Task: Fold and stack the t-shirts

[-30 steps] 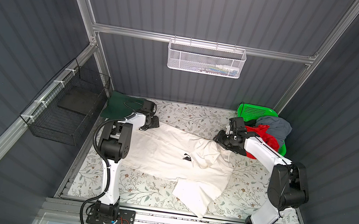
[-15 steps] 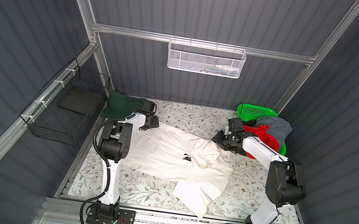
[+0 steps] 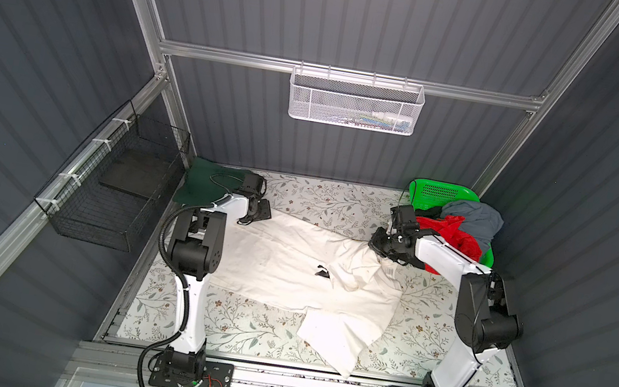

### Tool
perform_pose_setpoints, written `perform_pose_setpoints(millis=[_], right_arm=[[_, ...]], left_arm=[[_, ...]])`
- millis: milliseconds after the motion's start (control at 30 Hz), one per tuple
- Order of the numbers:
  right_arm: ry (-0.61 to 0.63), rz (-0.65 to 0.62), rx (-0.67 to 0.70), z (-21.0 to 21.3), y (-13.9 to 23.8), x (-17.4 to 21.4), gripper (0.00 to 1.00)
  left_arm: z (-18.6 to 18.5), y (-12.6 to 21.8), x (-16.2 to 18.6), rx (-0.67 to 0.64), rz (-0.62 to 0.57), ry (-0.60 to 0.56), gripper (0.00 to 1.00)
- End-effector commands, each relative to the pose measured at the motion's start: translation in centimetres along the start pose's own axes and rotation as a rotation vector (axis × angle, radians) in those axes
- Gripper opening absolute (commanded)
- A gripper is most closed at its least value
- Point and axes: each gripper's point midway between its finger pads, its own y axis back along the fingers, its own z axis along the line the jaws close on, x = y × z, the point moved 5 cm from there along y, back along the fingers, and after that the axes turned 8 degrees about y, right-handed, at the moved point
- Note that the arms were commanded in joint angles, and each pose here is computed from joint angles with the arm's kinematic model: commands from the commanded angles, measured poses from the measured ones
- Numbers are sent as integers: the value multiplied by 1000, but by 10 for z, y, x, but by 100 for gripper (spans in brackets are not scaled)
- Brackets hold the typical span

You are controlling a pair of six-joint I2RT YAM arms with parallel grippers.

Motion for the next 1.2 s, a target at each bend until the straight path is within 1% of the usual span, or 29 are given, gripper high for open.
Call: perform_pose_setpoints(millis=[0, 133, 267, 300, 333, 433, 600, 800, 1000, 1167], right_arm=[[49, -42, 112, -11, 11, -13, 0], [92, -68, 170, -15, 14, -28, 0], [116, -64, 170, -10, 10, -40, 0], [120, -62, 173, -9, 9, -43, 0], [124, -65, 176, -7, 9, -46, 0], [146, -75, 156, 0, 9, -55, 0], [171, -67, 141, 12, 10, -67, 0], [150, -46, 145, 5, 6, -54, 0], [119, -38, 192, -12, 7, -34, 0], [91, -3, 152, -15, 6, -15, 0]], left_arm=[[38, -10, 13, -108, 65, 72, 62], [60, -4, 15, -149, 40, 135, 62], [70, 0, 15, -182, 26, 150, 64], [79, -4, 29, -210, 58, 153, 64], [83, -5, 32, -221, 66, 158, 65], [96, -5, 40, -221, 91, 208, 65], [114, 5, 41, -240, 72, 263, 66], [125, 7, 40, -262, 81, 278, 67], [127, 6, 37, -272, 85, 271, 68], [129, 6, 33, -294, 77, 255, 69]])
